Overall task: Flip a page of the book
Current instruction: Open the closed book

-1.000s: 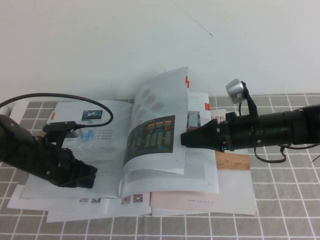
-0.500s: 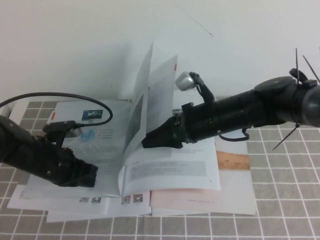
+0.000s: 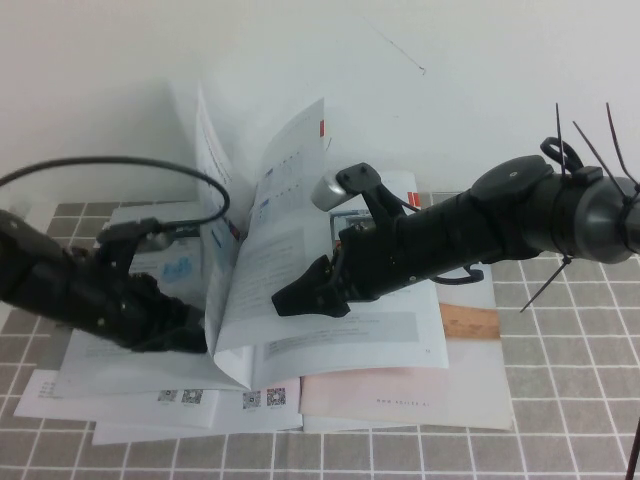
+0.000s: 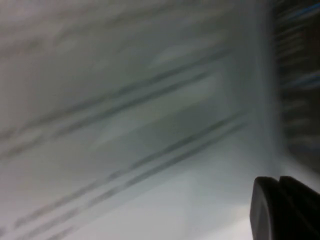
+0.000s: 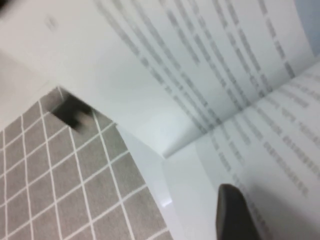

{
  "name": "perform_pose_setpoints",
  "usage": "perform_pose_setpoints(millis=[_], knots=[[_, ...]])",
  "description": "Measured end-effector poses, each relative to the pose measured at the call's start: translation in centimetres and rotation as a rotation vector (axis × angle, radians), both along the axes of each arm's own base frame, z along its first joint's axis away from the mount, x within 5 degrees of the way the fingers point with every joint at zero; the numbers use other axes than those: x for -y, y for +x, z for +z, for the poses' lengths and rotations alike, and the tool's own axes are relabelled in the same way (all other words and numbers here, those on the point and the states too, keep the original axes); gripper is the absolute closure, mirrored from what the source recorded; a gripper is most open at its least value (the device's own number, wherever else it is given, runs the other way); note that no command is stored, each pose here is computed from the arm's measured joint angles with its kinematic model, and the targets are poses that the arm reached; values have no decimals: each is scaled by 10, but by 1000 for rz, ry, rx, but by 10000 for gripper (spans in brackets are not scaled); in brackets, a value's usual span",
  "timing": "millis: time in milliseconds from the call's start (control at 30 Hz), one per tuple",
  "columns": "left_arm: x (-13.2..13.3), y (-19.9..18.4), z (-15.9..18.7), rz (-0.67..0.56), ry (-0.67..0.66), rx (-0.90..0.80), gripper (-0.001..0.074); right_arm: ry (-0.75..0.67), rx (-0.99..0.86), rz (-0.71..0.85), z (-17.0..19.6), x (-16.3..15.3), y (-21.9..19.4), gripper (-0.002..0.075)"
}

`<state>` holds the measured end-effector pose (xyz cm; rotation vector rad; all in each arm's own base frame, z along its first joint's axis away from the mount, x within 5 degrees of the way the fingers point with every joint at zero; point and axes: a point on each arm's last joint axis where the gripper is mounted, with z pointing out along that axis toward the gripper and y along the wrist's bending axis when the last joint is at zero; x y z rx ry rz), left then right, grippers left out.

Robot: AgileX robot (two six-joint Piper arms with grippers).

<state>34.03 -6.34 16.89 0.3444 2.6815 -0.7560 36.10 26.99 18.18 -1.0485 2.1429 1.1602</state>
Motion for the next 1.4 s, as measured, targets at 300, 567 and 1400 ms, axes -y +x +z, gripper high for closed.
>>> perform_pose_setpoints(millis=[300,567,1400], knots=[[13,-4,151,-182,-136,260,738,-33,-13,1,-3,2,-1,390],[17,-42,278,-180,-210,642,738,-31,-27,1,-2,1,-1,390],[60,45,71,-231,-110,90,738,-143,-127,-49,19,71,17,347]])
